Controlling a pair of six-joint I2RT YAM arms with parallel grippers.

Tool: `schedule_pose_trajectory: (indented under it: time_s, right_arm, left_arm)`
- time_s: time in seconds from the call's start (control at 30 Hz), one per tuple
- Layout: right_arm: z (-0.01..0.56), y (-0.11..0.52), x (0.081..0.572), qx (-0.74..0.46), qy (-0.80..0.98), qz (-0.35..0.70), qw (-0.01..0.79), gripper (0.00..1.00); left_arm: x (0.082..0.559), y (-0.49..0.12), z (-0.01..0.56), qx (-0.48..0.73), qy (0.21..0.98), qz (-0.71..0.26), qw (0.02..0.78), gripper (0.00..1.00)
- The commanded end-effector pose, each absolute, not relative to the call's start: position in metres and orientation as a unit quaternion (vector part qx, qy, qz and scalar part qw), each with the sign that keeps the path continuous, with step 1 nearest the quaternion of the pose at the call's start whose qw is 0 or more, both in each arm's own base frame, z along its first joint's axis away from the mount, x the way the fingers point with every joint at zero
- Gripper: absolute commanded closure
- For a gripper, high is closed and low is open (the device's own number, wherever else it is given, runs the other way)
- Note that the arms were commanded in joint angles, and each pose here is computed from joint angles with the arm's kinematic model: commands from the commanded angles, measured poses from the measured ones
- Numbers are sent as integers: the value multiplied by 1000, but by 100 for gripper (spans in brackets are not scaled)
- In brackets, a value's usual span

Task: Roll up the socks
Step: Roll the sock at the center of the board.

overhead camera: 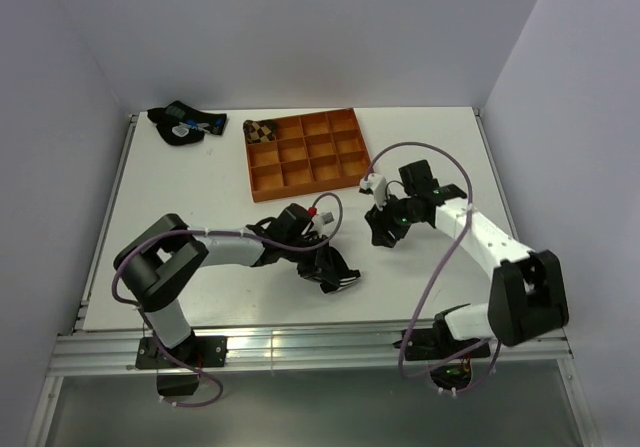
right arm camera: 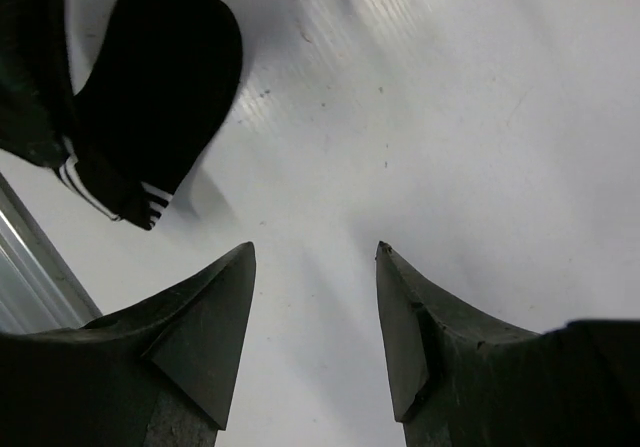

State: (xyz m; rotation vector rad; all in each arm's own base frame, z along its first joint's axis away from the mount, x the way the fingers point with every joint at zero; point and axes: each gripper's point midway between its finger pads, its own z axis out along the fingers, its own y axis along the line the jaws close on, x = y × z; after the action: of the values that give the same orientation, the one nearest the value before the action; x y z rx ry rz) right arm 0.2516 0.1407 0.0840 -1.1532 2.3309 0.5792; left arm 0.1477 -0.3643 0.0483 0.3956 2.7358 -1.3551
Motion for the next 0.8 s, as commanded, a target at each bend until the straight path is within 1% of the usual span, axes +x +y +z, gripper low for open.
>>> schedule_pose_trajectory:
  time_s: [0.0, 0.07, 0.17, 0.4, 0.57, 0.73, 0.77]
  right_arm:
    - [104, 153, 249, -497, 777, 222, 315, 41]
    - [113, 157, 239, -536, 740, 221, 340, 42]
    - [113, 165, 220, -577, 696, 233, 357, 43]
    - [96, 182, 174, -656, 633, 255, 322, 43]
    - [79, 192, 159, -692, 600, 233, 326, 40]
    - [70, 207, 143, -720, 571, 229, 321, 40]
    - [70, 209, 147, -722, 568, 218, 329, 40]
  left_arm:
    - [131, -374, 67, 100, 855, -506, -60, 100]
    - [132, -375, 65, 91, 857, -502, -71, 100]
    - [135, -376, 57, 73, 861, -496, -87, 100]
    - [133, -367, 34, 19, 865, -488, -115, 100]
    - [134, -360, 19, -2, 870, -477, -122, 100]
    - [134, -354, 9, -15, 876, -464, -128, 100]
    - [135, -354, 9, -17, 877, -464, -127, 100]
